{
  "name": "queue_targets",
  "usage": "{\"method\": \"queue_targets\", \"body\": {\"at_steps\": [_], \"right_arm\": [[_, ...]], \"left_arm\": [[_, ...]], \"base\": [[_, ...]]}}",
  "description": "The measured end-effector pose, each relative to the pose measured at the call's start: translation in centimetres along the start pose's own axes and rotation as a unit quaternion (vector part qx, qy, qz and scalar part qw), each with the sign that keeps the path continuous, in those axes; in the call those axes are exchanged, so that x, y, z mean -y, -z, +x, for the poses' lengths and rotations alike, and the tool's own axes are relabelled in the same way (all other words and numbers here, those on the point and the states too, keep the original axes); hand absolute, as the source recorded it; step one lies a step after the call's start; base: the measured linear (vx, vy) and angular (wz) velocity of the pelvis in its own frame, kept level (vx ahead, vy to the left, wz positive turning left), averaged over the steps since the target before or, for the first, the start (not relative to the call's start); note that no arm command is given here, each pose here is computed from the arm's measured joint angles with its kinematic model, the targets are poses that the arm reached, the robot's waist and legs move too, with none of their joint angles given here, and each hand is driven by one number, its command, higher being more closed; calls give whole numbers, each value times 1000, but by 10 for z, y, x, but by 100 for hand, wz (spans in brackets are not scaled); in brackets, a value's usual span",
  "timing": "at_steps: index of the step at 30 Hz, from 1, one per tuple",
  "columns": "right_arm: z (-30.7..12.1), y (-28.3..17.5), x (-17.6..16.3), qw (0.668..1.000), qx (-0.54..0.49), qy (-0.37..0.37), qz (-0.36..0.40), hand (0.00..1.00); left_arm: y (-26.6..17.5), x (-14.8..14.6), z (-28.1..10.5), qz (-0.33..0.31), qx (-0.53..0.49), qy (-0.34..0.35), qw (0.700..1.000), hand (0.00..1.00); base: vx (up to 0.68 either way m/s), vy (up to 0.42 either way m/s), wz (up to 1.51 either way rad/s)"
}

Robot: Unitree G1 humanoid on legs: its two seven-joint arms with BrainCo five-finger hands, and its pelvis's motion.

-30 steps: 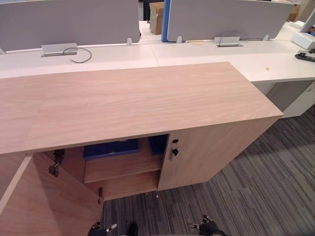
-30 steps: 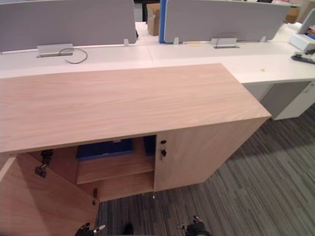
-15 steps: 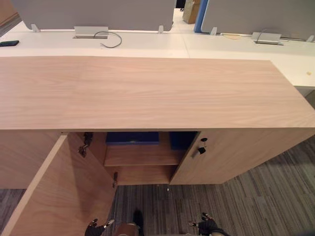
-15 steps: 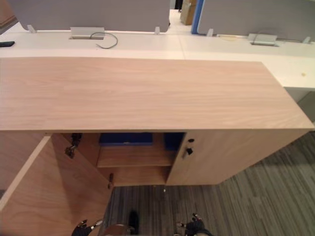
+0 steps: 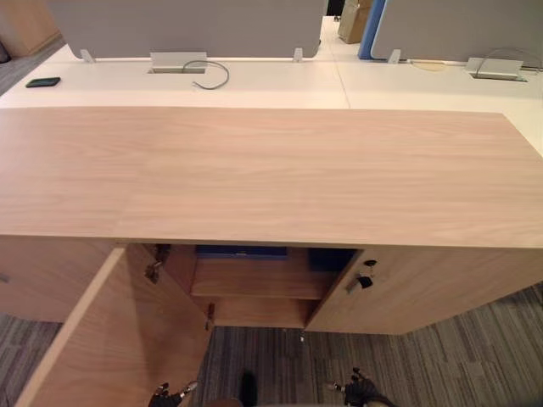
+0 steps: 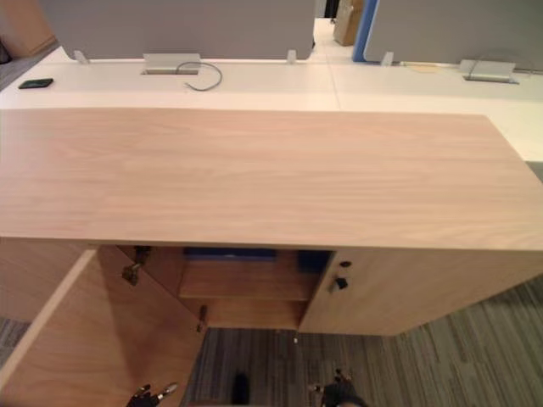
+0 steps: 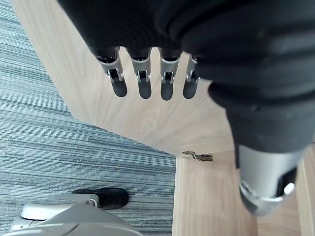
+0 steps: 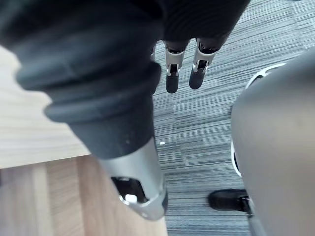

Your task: Walk over to the cabinet, pick up the folder, carry it to the office cabinet, place the folder inside the office cabinet, then close the office cabinet door

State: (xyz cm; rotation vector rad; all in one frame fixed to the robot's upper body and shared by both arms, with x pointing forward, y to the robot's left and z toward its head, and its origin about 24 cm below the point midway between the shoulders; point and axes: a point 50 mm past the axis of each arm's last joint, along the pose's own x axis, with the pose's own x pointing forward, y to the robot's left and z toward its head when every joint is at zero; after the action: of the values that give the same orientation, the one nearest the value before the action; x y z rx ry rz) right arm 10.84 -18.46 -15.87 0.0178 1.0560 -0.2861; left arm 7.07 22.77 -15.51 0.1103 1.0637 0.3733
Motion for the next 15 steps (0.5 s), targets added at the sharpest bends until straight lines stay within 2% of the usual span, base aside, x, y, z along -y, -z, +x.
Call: {"method": "queue_targets", "body": {"at_steps": [6, 11, 15], "right_arm": [[-6, 9, -6, 1000, 3, -5, 15, 0], [-8, 19, -9, 1000, -13, -9, 16, 0], [-9, 27, -6, 999, -31, -6, 16, 0]], "left_arm": [[-12, -4, 3, -19, 15, -14, 1000, 0], [-4, -8, 2, -62, 0, -36, 997, 0], [-6, 1, 2, -60, 4, -24, 998, 0]], "base": [[42, -76, 108], [160, -208, 0], [157, -76, 18]]}}
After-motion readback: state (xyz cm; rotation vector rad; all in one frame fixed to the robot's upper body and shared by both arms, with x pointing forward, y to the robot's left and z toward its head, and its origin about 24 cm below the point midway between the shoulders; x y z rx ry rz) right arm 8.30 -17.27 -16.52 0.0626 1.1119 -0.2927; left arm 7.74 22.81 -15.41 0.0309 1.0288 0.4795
